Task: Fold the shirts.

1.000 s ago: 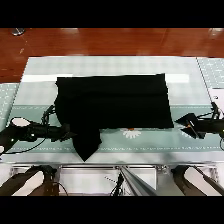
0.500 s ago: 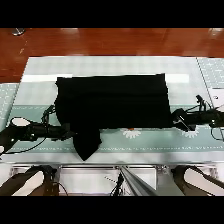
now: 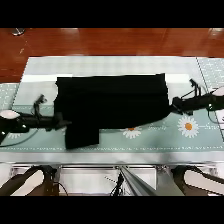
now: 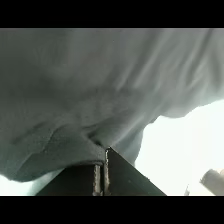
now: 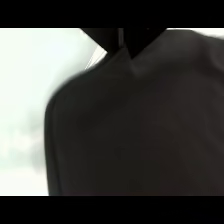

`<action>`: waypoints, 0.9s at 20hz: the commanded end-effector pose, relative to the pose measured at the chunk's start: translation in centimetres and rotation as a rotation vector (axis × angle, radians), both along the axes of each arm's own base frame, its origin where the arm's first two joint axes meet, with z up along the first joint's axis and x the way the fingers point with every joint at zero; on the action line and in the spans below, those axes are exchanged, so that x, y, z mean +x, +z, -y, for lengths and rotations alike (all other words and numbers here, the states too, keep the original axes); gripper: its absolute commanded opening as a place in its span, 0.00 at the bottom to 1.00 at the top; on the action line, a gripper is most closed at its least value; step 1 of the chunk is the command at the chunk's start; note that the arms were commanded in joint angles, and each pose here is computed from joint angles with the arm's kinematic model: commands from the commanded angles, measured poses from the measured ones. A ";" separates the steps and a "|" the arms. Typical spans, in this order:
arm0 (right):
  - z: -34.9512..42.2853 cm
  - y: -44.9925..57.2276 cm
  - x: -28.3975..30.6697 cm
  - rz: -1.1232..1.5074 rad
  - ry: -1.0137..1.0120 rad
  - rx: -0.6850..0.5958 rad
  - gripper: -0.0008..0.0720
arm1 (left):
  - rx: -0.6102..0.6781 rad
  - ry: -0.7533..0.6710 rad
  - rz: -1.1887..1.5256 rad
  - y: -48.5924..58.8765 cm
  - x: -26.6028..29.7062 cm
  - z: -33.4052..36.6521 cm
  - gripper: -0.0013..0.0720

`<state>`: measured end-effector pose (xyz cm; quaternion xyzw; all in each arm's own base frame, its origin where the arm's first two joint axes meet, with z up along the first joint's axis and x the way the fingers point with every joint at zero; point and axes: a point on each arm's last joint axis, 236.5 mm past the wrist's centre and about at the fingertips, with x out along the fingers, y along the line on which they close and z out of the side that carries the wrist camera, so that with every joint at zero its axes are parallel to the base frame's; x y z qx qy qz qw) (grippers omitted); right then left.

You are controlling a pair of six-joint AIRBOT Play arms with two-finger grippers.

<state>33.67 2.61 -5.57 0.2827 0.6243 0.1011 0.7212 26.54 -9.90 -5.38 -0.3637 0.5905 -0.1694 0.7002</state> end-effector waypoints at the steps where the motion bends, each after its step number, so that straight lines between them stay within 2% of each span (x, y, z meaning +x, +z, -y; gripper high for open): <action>1: 0.9 4.1 5.2 0.137 0.011 -0.036 0.04 | 0.013 0.065 0.084 3.7 5.2 -2.7 0.05; 8: 0.1 5.1 13.9 0.222 -0.039 0.002 0.04 | -0.023 0.024 0.057 4.2 17.1 -2.1 0.05; 11: 0.3 4.0 16.3 0.227 -0.053 0.021 0.04 | -0.037 0.070 0.049 3.9 21.6 -2.9 0.05; 17: -0.2 1.4 18.9 0.196 -0.114 0.110 0.05 | -0.034 0.063 0.050 1.1 25.2 -3.0 0.06; 18: -0.3 1.1 19.3 0.197 -0.133 0.126 0.10 | -0.032 0.070 0.043 0.4 25.4 -3.0 0.34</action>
